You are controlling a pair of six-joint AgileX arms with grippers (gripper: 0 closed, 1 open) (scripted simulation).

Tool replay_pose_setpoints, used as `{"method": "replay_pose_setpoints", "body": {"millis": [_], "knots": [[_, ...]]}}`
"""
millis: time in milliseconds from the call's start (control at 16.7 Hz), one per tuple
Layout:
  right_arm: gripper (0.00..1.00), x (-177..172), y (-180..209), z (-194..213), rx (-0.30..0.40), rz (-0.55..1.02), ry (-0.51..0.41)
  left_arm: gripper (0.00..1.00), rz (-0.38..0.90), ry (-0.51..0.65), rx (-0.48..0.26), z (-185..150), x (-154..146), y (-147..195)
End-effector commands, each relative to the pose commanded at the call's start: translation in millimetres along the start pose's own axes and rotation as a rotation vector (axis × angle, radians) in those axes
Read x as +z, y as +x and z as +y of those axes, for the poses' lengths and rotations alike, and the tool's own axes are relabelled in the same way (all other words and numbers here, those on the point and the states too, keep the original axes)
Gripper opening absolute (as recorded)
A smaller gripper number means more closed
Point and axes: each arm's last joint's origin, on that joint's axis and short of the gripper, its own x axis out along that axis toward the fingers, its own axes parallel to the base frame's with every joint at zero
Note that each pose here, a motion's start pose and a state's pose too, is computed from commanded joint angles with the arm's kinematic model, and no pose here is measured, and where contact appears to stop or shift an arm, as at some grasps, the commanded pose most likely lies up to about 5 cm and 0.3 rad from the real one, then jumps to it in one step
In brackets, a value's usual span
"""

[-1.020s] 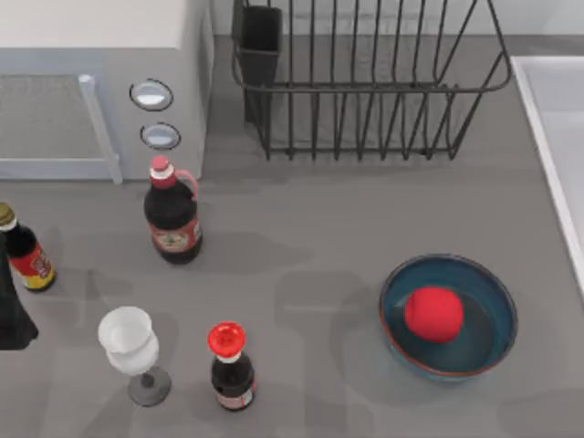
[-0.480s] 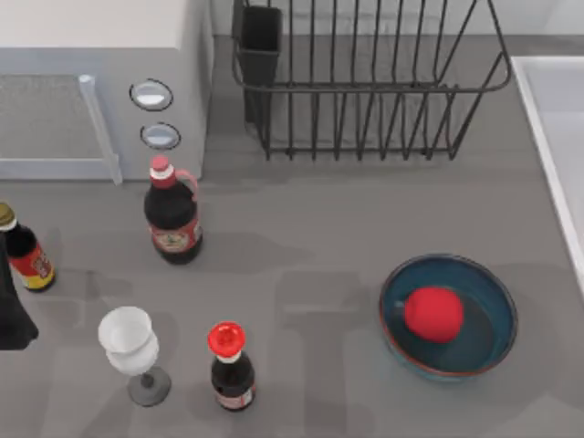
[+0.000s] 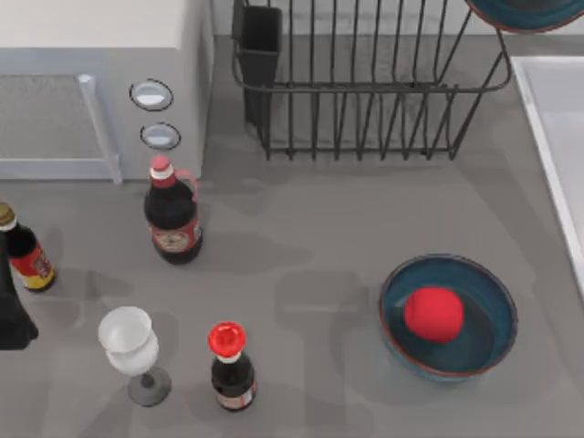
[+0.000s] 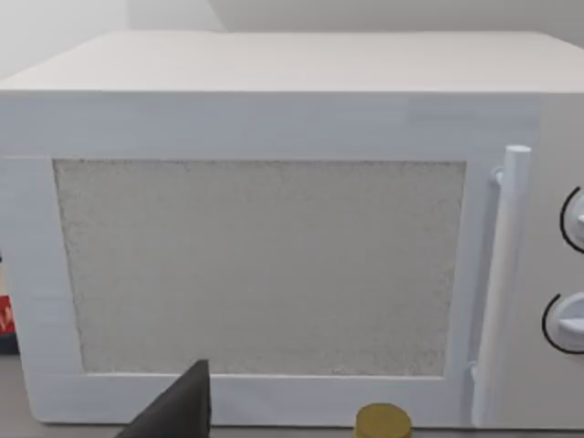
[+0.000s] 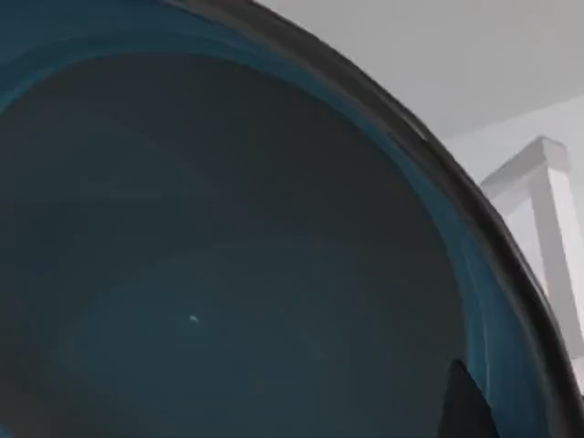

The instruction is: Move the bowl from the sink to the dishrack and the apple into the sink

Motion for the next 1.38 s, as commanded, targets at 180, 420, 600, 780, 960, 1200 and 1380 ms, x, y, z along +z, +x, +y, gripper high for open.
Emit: {"method": "replay_pose_setpoints", "body": {"millis": [180,420,600,780,960,1200,1380], "knots": [[0.0,30.8,-39.6,64.2,0.018,-0.264,0.139,1.0,0.0,0.0,0.0,0.0,0.0,0.0],[0.0,50.4,-93.6,106.3,0.056,-0.502,0.361,1.0,0.0,0.0,0.0,0.0,0.0,0.0],[0.0,54.4,-118.0,117.8,0.08,-0.578,0.454,1.0,0.0,0.0,0.0,0.0,0.0,0.0],[0.0,54.7,-120.9,118.9,0.083,-0.585,0.465,1.0,0.0,0.0,0.0,0.0,0.0,0.0],[0.0,54.6,-117.9,119.8,0.084,-0.581,0.461,1.0,0.0,0.0,0.0,0.0,0.0,0.0],[0.0,47.2,-82.1,142.9,0.077,-0.572,0.452,1.0,0.0,0.0,0.0,0.0,0.0,0.0],[0.0,30.4,-34.4,169.3,0.08,-0.581,0.462,1.0,0.0,0.0,0.0,0.0,0.0,0.0]]}}
